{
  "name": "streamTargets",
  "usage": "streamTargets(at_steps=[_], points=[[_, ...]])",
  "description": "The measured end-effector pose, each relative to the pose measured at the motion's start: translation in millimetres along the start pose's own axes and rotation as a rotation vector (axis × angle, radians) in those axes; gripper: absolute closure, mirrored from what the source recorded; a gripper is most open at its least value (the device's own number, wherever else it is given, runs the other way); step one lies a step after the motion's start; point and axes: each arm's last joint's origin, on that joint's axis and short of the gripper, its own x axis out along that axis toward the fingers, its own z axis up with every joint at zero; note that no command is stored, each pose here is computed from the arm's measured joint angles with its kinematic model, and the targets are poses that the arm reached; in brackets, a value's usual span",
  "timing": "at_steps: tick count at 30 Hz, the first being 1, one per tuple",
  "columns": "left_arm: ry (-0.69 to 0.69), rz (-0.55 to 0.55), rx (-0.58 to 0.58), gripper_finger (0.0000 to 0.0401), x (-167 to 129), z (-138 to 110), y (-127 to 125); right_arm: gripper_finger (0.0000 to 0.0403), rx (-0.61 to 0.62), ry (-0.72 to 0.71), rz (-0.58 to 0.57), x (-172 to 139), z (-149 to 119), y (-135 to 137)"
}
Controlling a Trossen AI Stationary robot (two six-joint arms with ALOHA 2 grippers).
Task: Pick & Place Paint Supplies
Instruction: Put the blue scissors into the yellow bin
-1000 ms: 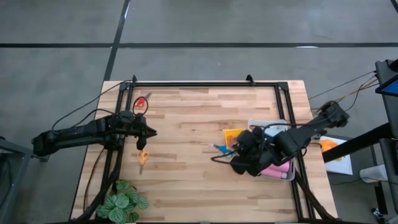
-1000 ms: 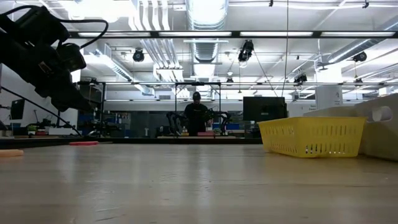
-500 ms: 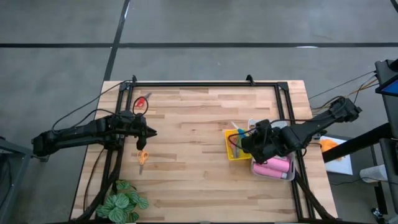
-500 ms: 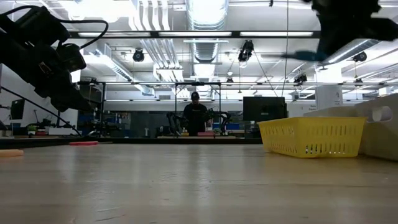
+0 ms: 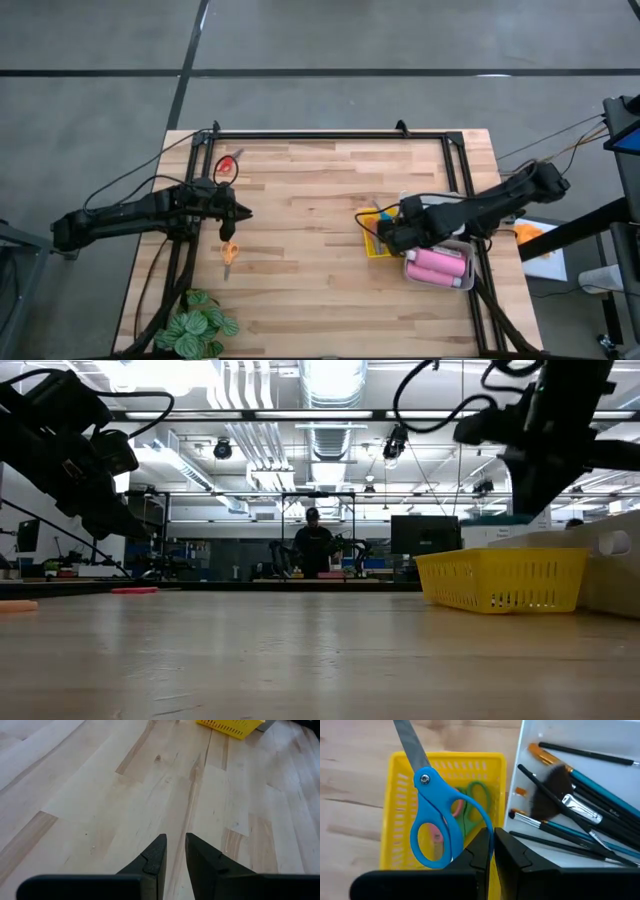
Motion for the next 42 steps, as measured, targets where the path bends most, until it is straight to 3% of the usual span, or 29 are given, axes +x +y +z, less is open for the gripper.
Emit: streamTargets(at_steps=[14,38,42], points=[[0.0,0.0,0.0,0.0329,0,0,0,0.0388,0.004,0.068,-0.1,36,-13,19],[0.0,0.0,0.0,0.0329,0,0,0,0.0387,-0.042,0.122,-0.092,42,-19,26],[0.0,0.0,0.0,0.0329,0,0,0,0.036,-0.043,0.123,-0.089,42,-19,26]])
